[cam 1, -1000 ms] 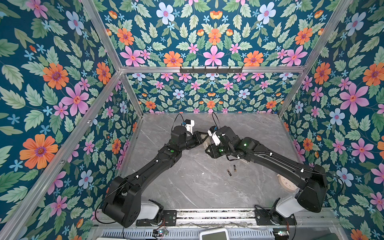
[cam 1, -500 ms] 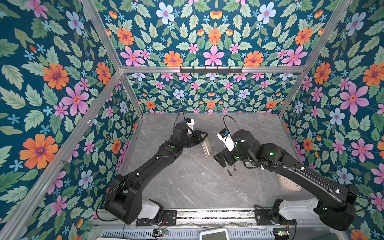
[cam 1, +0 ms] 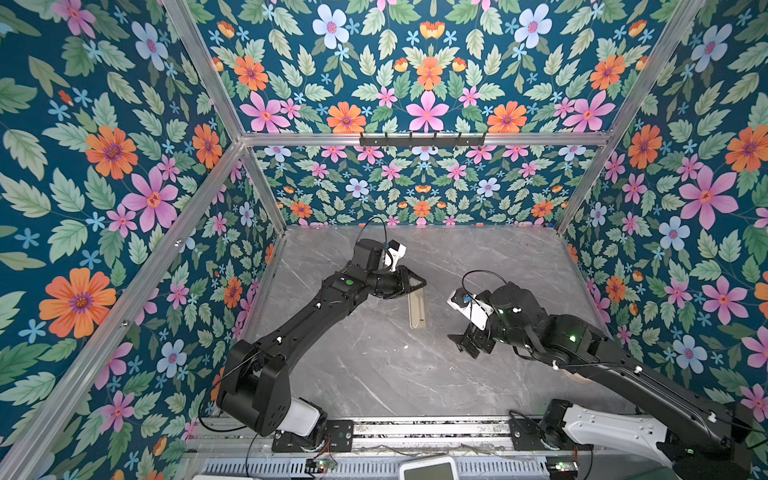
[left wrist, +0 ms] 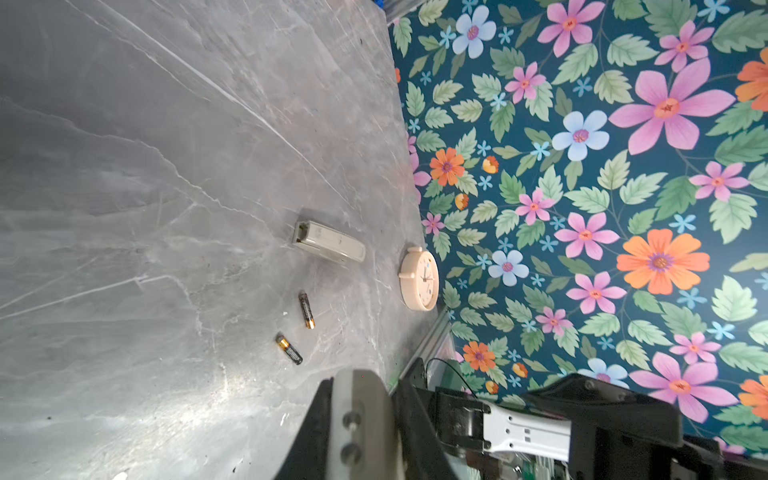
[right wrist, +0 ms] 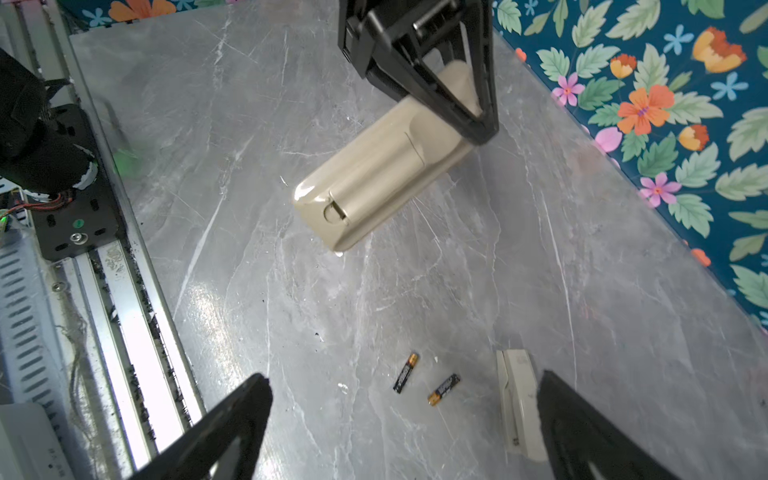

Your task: Load the batteries into the remote control

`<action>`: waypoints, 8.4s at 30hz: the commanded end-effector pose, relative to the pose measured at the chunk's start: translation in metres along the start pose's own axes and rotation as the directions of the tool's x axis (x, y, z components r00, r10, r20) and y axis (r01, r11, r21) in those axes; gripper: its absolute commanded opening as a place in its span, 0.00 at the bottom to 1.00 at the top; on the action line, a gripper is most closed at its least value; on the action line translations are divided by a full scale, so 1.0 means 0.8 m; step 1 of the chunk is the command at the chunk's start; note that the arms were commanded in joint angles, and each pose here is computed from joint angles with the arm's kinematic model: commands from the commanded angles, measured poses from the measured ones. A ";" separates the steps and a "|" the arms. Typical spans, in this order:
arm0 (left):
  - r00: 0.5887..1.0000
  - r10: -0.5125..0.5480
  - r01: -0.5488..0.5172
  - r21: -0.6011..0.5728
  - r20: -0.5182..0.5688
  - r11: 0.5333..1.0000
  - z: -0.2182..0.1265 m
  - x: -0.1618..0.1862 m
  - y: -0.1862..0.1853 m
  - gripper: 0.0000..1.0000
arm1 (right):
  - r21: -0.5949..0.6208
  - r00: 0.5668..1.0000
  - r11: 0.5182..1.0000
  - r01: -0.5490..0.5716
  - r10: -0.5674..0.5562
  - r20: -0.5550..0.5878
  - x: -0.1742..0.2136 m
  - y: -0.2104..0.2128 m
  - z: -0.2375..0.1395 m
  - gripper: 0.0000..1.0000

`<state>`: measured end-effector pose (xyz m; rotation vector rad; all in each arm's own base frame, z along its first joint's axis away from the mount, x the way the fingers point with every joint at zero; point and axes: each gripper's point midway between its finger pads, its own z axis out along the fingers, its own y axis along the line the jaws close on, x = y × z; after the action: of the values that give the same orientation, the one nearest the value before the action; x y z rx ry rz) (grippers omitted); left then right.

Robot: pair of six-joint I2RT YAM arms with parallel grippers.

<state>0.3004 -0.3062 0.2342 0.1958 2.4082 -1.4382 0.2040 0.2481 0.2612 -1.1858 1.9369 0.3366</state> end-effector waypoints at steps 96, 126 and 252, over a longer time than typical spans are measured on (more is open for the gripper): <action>0.983 -0.117 0.143 0.189 -0.143 0.971 0.017 0.032 -0.003 0.00 | 0.327 0.941 0.912 0.249 -0.307 0.140 -0.077 -0.055 0.050 0.99; 0.963 -0.047 0.115 0.248 -0.267 0.962 -0.004 0.059 -0.017 0.00 | -0.067 0.956 0.976 0.209 -0.189 0.222 -0.060 0.031 0.035 0.99; 0.944 -0.054 0.126 0.205 -0.326 0.971 -0.005 0.081 -0.008 0.00 | -0.139 0.942 0.942 0.307 -0.280 0.184 -0.056 0.070 0.090 0.99</action>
<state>0.2395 -0.3075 0.2103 0.3602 2.5646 -1.8182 0.2022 0.3450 0.2374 -1.4916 1.6043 0.4264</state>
